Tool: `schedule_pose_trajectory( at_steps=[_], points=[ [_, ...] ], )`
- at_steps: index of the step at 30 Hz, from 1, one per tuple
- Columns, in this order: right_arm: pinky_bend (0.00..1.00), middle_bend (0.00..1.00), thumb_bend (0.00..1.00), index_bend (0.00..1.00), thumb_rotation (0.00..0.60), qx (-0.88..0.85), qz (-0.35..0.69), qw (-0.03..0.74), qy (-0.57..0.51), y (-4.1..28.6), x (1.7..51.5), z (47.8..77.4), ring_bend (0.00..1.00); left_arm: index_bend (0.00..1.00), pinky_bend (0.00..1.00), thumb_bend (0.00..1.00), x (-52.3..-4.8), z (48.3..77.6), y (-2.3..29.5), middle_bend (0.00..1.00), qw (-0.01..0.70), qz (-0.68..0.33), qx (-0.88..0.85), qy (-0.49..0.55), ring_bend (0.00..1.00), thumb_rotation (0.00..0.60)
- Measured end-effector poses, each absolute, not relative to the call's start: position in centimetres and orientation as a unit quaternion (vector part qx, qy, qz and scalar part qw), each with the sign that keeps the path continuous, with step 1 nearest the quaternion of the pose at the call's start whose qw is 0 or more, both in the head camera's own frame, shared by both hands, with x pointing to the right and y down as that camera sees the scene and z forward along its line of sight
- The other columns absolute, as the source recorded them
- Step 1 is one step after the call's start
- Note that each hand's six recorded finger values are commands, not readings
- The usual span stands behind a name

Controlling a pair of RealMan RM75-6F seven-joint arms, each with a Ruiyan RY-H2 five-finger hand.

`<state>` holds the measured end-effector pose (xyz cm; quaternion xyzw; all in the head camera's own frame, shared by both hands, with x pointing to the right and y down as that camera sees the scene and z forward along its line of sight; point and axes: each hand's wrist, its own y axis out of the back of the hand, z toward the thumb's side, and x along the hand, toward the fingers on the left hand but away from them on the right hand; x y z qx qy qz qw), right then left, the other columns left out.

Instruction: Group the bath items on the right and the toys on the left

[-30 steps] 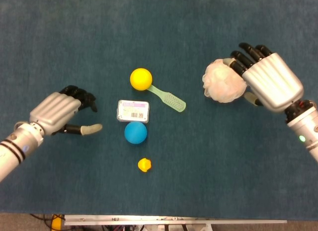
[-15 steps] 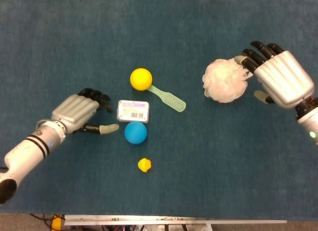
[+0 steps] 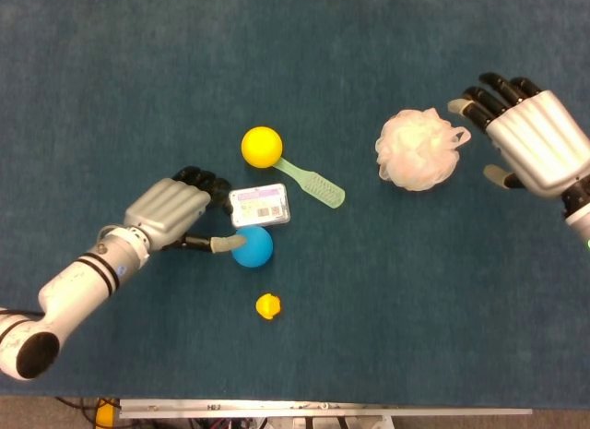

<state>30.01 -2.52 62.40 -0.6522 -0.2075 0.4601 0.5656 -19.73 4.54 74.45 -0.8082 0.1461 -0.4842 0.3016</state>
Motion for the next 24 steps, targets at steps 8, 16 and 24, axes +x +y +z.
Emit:
schedule_pose_trajectory(
  at_steps=[8, 16, 24],
  points=[
    [0.30, 0.28, 0.11, 0.25, 0.600, -0.651, 0.463, 0.562, -0.214, -2.6, 30.7, 62.3, 0.16, 0.25, 0.04, 0.02, -16.6, 74.1, 4.6, 0.11, 0.291, -0.452, -0.830, 0.148, 0.05, 0.000],
    [0.30, 0.28, 0.11, 0.25, 0.600, -0.651, 0.464, 0.560, -0.219, -2.6, 31.2, 62.2, 0.16, 0.25, 0.04, 0.02, -15.7, 73.6, 4.0, 0.11, 0.310, -0.443, -0.830, 0.139, 0.05, 0.000],
    [0.30, 0.28, 0.11, 0.25, 0.600, -0.657, 0.460, 0.558, -0.214, -2.3, 30.8, 62.6, 0.16, 0.25, 0.04, 0.02, -19.5, 72.5, 2.8, 0.10, 0.344, -0.479, -0.795, 0.141, 0.05, 0.000]
  ],
)
